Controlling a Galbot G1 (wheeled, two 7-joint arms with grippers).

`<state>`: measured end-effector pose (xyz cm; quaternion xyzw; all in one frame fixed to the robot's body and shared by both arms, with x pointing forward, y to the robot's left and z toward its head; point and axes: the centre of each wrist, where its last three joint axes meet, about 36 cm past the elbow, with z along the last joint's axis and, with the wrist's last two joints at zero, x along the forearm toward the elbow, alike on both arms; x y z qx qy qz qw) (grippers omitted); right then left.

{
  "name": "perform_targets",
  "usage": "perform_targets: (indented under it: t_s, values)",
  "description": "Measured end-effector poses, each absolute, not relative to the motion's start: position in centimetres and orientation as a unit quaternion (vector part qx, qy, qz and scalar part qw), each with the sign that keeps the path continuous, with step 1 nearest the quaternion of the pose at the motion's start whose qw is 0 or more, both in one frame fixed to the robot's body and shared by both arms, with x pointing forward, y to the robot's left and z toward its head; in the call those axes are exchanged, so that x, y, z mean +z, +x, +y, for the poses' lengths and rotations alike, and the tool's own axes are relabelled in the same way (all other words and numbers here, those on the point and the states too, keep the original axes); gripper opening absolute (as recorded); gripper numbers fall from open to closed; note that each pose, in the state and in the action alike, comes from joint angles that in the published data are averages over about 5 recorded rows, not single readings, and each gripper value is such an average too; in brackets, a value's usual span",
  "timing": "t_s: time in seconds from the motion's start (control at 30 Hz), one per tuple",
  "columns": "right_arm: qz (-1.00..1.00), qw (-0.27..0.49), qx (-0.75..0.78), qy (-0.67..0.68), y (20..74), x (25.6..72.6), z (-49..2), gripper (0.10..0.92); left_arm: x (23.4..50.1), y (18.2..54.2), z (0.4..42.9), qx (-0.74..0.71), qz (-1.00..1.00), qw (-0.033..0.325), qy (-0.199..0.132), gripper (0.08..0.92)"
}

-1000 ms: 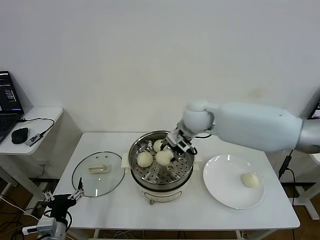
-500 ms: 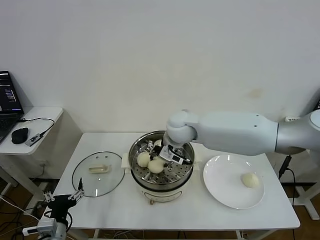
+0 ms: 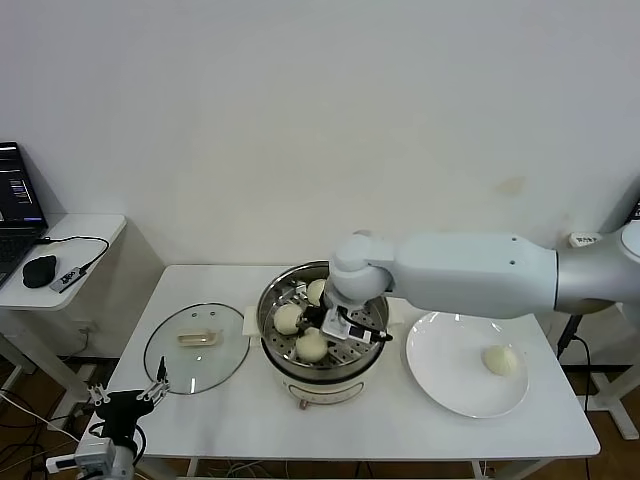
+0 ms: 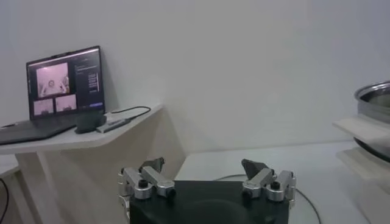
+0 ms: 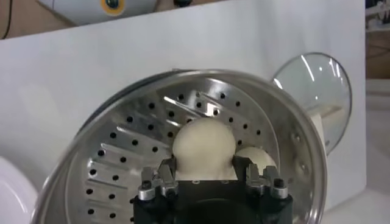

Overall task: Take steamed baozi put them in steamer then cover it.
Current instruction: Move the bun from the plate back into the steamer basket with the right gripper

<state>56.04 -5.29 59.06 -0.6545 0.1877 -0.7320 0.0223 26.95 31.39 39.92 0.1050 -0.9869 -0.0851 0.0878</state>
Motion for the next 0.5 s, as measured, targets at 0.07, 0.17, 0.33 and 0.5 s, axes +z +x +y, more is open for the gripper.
perform_targets:
  t_s: [0.07,0.17,0.33,0.5]
  values:
    - [0.186,0.024,-0.732,-0.655,55.9,59.1,-5.4,0.617,39.9,26.9,31.3,-0.085,-0.987,0.088,0.105,0.823]
    - [0.185,0.027,-0.732,-0.655,55.9,59.2,-5.5,0.68,39.9,26.9,31.3,-0.085,-0.987,0.087,0.104,0.823]
    - [0.186,0.03,-0.736,-0.65,56.1,59.7,-5.9,0.801,40.0,27.0,31.3,-0.085,-0.987,0.087,0.104,0.823]
    - [0.196,0.029,-0.744,-0.639,56.7,60.7,-6.7,0.822,40.0,27.0,31.3,-0.086,-0.987,0.086,0.102,0.823]
